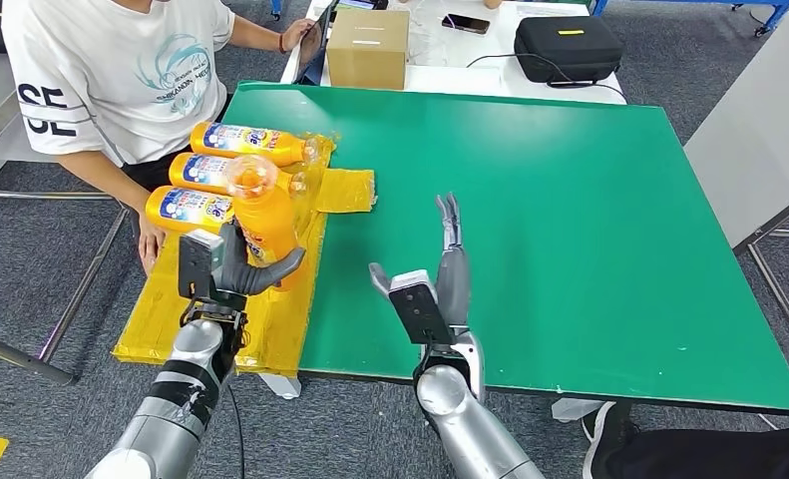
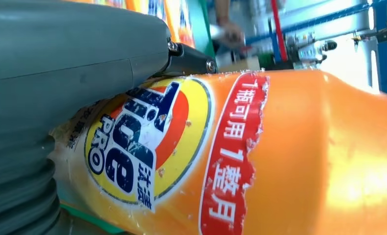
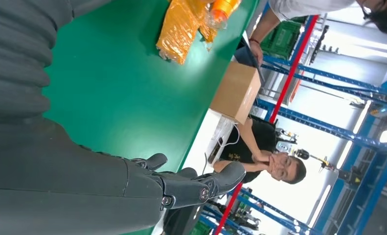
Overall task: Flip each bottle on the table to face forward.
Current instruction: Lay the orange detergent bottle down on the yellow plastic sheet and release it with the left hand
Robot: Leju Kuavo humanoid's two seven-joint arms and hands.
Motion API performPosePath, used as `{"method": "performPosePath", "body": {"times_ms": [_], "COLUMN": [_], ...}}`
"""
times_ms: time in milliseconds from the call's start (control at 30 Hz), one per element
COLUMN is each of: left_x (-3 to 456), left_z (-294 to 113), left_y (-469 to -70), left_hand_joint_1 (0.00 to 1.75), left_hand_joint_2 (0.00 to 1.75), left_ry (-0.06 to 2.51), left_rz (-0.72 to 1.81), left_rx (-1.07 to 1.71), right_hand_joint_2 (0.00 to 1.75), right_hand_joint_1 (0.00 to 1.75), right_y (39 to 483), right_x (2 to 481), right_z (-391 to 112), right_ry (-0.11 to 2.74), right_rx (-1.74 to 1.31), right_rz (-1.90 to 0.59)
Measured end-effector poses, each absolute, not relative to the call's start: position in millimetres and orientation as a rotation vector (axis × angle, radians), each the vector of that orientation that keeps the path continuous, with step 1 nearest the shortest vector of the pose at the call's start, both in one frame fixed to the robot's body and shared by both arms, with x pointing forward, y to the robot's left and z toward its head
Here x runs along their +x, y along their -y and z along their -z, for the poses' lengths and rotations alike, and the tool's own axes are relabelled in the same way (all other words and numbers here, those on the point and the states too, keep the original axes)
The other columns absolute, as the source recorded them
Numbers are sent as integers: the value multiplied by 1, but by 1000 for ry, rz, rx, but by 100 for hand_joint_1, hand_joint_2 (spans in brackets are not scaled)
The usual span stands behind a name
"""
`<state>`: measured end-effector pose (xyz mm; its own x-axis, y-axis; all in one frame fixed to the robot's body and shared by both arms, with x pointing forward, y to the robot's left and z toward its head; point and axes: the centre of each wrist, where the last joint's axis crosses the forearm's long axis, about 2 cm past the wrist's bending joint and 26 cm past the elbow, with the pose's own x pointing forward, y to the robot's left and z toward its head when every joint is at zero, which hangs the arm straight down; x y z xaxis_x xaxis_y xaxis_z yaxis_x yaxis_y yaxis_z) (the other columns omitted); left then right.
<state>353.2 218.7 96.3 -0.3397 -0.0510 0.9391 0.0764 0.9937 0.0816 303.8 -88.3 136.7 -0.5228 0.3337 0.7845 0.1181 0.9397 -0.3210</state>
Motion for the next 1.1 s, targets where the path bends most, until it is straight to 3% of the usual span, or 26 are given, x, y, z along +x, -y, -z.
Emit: {"method": "performPosePath", "body": {"times_ms": [333, 600, 1000, 1100], "left_x": [375, 369, 380, 382], "left_z": [-87, -67, -78, -81], "left_y": [-285, -343, -381, -384], "left_hand_joint_1": [175, 175, 175, 48], "left_hand_joint_2": [175, 175, 175, 175], "left_ry": [1741, 1410, 1166, 1144], "left_rz": [884, 1313, 1566, 1601], "left_rx": [679, 821, 903, 901], "right_hand_joint_2": [175, 175, 175, 175], "right_hand_joint_1": [0, 0, 0, 0], "right_y": [111, 120, 120, 120], "right_x": [307, 310, 312, 313], "right_z": [-141, -139, -133, -133], "right_ry": [2109, 2097, 2081, 2079], "right_rx": [-286, -235, -193, -183], "right_rz": [-175, -159, -185, -189]}}
